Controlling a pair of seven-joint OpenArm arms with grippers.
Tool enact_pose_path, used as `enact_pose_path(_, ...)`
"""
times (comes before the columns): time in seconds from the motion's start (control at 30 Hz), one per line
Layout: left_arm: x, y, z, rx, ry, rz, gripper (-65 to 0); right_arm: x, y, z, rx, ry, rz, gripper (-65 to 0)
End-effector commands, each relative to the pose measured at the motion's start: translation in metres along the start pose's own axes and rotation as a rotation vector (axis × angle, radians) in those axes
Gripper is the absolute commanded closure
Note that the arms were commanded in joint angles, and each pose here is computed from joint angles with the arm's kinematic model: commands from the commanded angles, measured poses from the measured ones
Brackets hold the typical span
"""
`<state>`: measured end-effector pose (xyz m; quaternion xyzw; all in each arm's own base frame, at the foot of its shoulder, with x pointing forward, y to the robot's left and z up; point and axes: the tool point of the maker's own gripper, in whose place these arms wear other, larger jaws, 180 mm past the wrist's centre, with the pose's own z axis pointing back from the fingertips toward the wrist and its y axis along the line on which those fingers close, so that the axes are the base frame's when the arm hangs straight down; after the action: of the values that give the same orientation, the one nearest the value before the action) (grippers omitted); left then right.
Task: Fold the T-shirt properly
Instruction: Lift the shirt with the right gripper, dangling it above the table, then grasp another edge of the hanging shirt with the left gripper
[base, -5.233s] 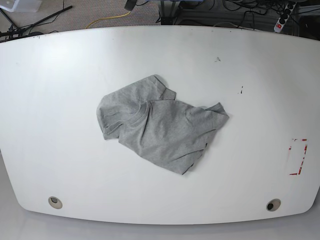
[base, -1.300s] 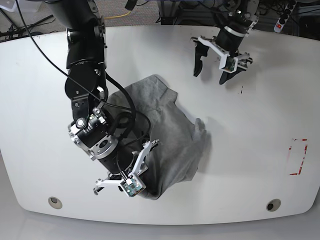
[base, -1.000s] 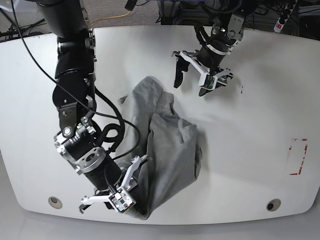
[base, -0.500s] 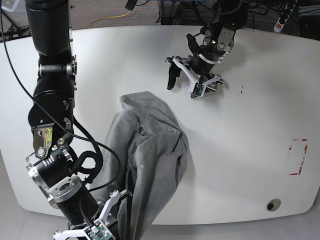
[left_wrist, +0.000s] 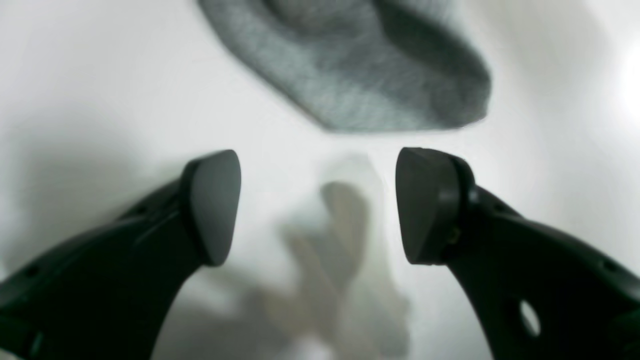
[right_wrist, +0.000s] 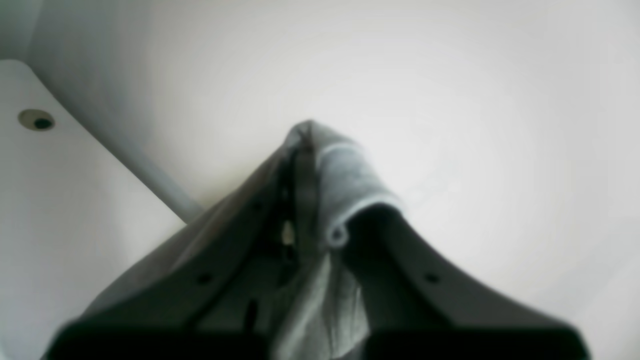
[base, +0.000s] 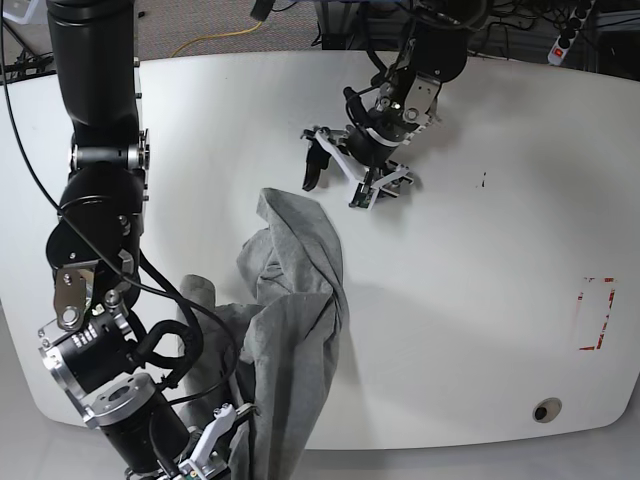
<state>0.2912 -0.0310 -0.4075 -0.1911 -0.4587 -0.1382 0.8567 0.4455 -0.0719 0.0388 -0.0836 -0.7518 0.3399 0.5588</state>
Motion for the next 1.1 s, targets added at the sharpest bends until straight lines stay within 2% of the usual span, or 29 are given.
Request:
enact_pose_path(0.0, 0.013, -0.024, -0.008, -0.052, -0.042, -0.001, -45.0, 0.015, -0.015, -0.001, -0.032, -0.048, 0.004, 0.0)
enact_pose_path(0.23, 0.013, -0.061, -0.019, -0.144, -0.027, -0.069, -44.9, 0.006, -0.014, -0.005, -0.024, -0.024, -0.007, 0.0)
enact_pose_path(0.47, 0.025, -0.053, -0.037, -0.033, -0.036, -0.012, -45.0, 0.0, -0.009, -0.004, -0.015, -0.012, -0.014, 0.0)
enact_pose_path(0.67, 0.022, -0.062, -0.053, -0.042, -0.006, 0.001, -45.0, -0.006, -0.004, -0.003, -0.006, 0.001, -0.021, 0.0)
enact_pose_path(1.07, 0.023, -0.108, -0.05, -0.151, -0.01, -0.08, -45.1, -0.009, -0.003, -0.004, -0.003, 0.007, -0.024, 0.0)
